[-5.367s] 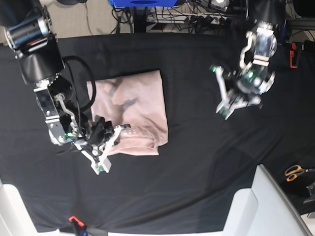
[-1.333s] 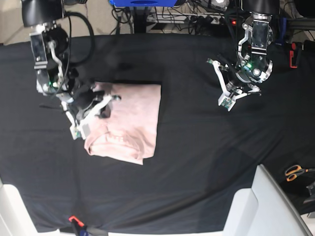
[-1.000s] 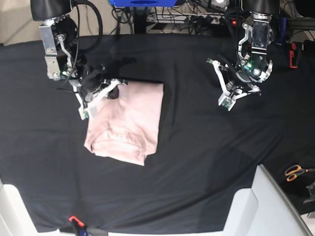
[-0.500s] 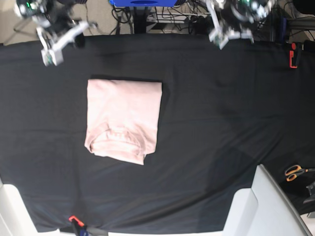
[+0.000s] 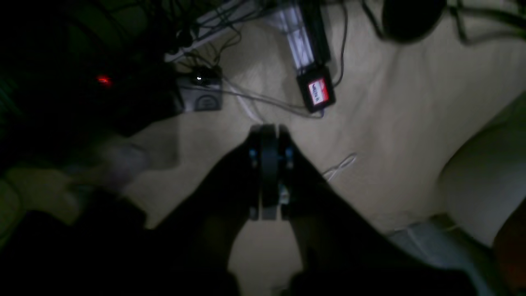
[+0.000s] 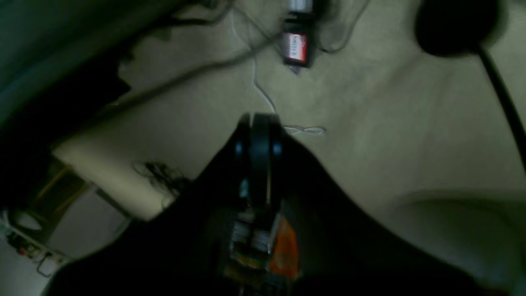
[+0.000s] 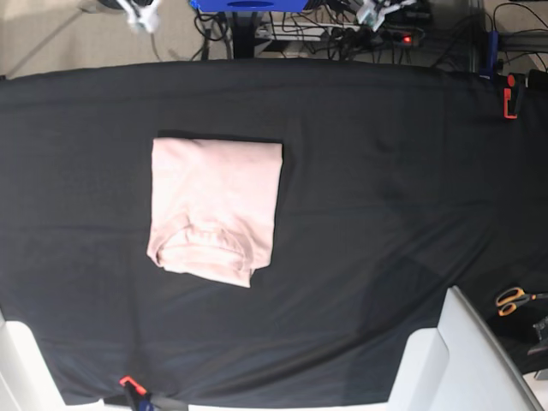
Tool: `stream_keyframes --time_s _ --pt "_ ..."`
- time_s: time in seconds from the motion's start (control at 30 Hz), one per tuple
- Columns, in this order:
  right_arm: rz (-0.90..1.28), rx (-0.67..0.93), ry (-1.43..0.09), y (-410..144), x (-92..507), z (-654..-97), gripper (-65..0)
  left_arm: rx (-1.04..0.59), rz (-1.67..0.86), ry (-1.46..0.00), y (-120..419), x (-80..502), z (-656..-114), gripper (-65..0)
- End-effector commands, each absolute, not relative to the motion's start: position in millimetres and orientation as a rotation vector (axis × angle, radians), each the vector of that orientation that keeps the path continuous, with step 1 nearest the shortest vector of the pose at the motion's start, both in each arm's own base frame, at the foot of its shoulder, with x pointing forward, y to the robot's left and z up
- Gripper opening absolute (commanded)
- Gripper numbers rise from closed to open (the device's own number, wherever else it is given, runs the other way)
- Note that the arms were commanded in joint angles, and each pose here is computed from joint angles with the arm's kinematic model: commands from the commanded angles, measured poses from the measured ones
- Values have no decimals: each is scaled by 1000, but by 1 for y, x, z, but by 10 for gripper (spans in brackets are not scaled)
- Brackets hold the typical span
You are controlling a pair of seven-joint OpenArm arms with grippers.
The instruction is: Fold the T-shirt properly
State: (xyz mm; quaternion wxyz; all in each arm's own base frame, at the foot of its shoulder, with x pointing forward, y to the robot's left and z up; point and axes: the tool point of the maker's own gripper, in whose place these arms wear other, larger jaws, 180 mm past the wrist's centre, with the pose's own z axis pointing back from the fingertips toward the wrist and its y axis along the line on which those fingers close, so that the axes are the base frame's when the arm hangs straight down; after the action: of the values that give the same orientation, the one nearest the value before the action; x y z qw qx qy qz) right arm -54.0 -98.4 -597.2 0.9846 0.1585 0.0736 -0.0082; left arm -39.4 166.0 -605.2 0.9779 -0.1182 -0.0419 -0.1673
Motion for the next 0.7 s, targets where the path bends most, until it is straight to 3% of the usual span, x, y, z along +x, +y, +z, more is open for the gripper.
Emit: stream_keyframes --time_s 0.0,0.1,0.2,0.3,0.37,0.67 --pt "4 319 192 -93 -71 -607 -642 -267 -323 -53 163 -47 -617 -650" --pt "22 253 202 -92 -84 -643 -642 -304 -258 2 165 -53 -643 -650" --pt "6 182 87 -96 -74 -659 -642 -319 -281 -135 152 -12 -647 -650" --pt "-74 164 -149 -95 -36 -657 -642 -173 -439 -172 170 10 -653 -650" --pt "-138 153 -206 -98 -33 -655 -642 -85 -502 -204 181 20 -655 -650" --pt "-314 112 -233 -109 -32 -654 -642 -11 -555 -267 186 38 -653 -650"
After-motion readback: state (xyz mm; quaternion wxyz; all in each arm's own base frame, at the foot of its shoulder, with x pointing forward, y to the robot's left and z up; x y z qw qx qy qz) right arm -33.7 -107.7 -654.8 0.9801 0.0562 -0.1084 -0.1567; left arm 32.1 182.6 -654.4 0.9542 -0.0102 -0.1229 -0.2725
